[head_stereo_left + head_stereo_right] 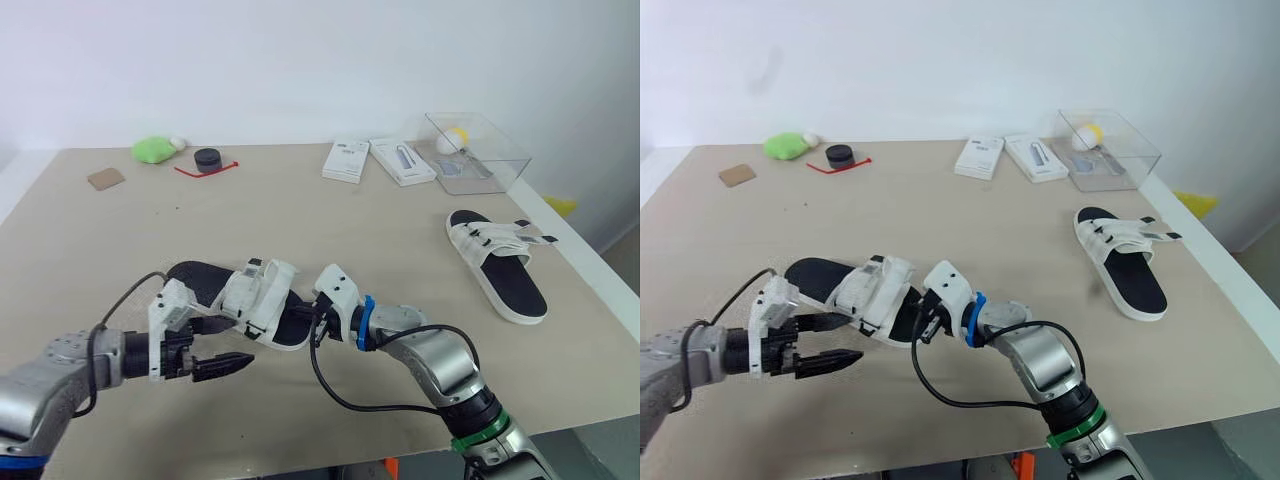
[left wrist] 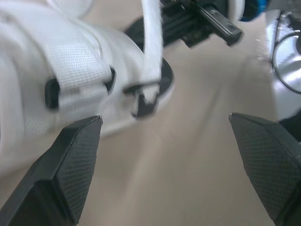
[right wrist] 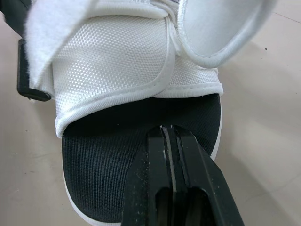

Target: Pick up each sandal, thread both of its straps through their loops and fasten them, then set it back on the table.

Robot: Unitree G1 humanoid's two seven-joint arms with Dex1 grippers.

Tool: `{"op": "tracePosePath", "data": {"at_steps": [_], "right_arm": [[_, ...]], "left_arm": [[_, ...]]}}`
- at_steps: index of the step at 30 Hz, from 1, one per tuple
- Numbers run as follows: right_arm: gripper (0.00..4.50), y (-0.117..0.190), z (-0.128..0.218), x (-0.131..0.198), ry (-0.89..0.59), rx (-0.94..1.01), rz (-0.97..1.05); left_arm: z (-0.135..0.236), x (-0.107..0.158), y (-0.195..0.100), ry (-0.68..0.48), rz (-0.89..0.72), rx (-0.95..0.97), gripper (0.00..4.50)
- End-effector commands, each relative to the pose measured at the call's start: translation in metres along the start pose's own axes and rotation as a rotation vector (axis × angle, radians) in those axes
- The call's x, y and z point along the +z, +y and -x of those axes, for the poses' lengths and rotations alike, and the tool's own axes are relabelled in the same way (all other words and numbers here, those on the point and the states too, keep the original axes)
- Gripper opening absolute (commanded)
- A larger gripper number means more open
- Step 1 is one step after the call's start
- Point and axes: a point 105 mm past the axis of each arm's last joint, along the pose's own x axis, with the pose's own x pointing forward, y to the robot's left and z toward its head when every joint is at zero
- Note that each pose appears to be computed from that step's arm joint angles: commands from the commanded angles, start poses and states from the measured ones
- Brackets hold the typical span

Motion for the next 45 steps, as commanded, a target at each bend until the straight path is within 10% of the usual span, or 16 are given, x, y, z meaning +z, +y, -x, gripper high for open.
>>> {"op": "tracePosePath", "data": {"at_steps": [1,7,15,34,45], "right_arm": [[0.0,0.0,0.002,-0.009,0.037,-0.004,-0.013],[0.0,-0.002,0.004,-0.009,0.041,-0.008,-0.01],[0.0,-0.001,0.004,-0.009,0.042,-0.011,-0.012],[0.0,0.001,0.004,-0.011,0.045,-0.011,-0.023],[0.0,0.007,-0.001,-0.012,0.041,0.014,-0.025]], "left_arm": [[-0.006,0.01,-0.003,-0.045,-0.025,-0.017,4.45],[-0.012,0.011,-0.002,-0.058,0.008,-0.024,3.8],[-0.013,0.011,-0.001,-0.071,0.038,-0.022,0.06],[0.004,-0.04,-0.04,0.163,0.179,-0.18,0.06],[0.041,-0.009,-0.031,0.23,-0.198,-0.117,4.42]]}}
